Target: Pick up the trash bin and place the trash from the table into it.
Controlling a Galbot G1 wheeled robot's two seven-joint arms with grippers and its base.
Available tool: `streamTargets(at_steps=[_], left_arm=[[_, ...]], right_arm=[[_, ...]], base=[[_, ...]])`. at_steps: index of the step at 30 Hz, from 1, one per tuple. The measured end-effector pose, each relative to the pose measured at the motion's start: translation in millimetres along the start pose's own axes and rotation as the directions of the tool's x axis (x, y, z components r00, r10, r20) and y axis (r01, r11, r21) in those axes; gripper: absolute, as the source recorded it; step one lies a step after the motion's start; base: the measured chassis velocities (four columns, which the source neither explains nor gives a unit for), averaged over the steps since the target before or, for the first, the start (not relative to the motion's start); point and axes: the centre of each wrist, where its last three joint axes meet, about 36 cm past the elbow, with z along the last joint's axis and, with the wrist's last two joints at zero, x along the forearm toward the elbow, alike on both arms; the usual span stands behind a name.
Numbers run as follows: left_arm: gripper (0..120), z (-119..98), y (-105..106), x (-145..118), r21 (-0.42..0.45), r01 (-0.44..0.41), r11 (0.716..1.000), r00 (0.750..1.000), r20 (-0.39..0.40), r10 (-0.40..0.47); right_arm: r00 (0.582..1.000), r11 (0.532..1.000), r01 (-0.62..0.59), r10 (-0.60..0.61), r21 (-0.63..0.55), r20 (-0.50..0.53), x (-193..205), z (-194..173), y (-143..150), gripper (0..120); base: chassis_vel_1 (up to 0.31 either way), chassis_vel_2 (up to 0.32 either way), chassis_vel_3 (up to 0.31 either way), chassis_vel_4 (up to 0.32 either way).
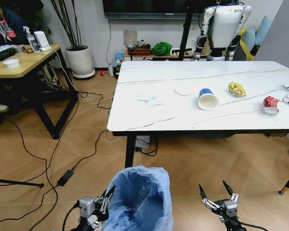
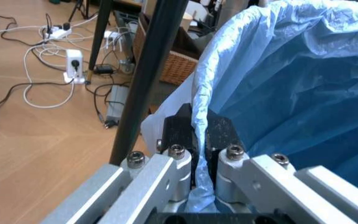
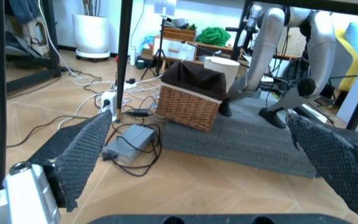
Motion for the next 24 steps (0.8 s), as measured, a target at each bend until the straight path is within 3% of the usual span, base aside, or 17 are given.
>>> streamTargets(at_steps=[24], left_arm=[[0,1.4,-0.9,0.8,0.007,0.004,1.000,1.000,-0.003,-0.004]], right_arm=[[1.000,1.000,0.001,-0.001,0.002,0.001,0.8,-0.5,0.0,100]], base=[[0.000,0.000,0.000,0.000]])
